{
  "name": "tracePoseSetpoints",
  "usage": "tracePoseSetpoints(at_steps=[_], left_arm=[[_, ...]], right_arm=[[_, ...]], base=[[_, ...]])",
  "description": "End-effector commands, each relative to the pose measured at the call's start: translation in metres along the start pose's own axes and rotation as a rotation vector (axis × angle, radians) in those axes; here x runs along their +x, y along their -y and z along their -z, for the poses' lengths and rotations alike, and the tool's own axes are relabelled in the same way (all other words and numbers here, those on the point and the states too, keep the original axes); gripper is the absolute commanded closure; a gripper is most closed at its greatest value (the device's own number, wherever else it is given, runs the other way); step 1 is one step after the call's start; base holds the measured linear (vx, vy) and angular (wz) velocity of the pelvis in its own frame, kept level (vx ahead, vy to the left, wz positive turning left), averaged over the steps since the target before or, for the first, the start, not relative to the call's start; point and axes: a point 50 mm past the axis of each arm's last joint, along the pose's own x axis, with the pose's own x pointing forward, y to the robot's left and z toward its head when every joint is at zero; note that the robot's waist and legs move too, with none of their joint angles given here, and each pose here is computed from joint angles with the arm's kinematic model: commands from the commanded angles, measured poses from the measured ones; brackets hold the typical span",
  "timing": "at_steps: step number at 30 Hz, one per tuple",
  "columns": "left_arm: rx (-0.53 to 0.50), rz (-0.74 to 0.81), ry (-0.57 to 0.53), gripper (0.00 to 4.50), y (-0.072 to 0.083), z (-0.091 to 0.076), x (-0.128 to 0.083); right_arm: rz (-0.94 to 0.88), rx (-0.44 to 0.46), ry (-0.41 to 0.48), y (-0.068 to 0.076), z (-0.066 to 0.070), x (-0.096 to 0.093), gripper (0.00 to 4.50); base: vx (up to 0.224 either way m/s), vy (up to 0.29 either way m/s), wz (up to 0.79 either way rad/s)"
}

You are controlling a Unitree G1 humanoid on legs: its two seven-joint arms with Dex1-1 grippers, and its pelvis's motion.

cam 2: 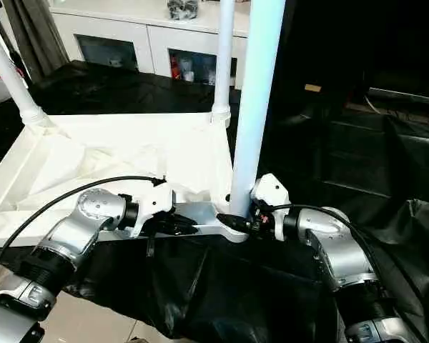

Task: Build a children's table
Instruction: Rotate leg to tighten

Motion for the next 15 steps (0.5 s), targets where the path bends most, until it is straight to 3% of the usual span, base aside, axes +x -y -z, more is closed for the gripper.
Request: tracePoseSetpoints(at_steps=[1, 3, 4, 9, 12, 15], left_arm=[[-0.014, -0.145, 0.028, 4.5, -0.014, -0.012, 0.006], [-0.027, -0.187, 0.025, 4.5, -0.018, -0.013, 0.008], [-0.046, -0.261, 0.018, 4.5, -0.024, -0.015, 0.014], [-0.138, -0.428, 0.024, 4.5, -0.035, -0.027, 0.036], [-0.156, -0.457, 0.034, 4.5, -0.037, -0.032, 0.042], [-0.169, -0.481, 0.058, 4.5, -0.038, -0.039, 0.052]], right_arm=[[0.035, 0.065, -0.041, -0.008, 0.017, 0.009, 2.46], [0.097, 0.084, -0.033, -0.006, 0.02, 0.012, 2.49], [0.229, 0.137, -0.029, 0.0, 0.025, 0.017, 2.49], [0.536, 0.307, -0.022, 0.006, 0.035, 0.043, 2.52], [0.577, 0.347, -0.005, 0.005, 0.032, 0.053, 2.52], [0.562, 0.31, 0.02, -0.001, 0.016, 0.08, 2.52]], base=[[0.0, 0.0, 0.0], [0.0, 0.0, 0.0], [0.0, 0.0, 0.0], [0.0, 0.0, 0.0], [0.0, 0.0, 0.0], [0.0, 0.0, 0.0]])
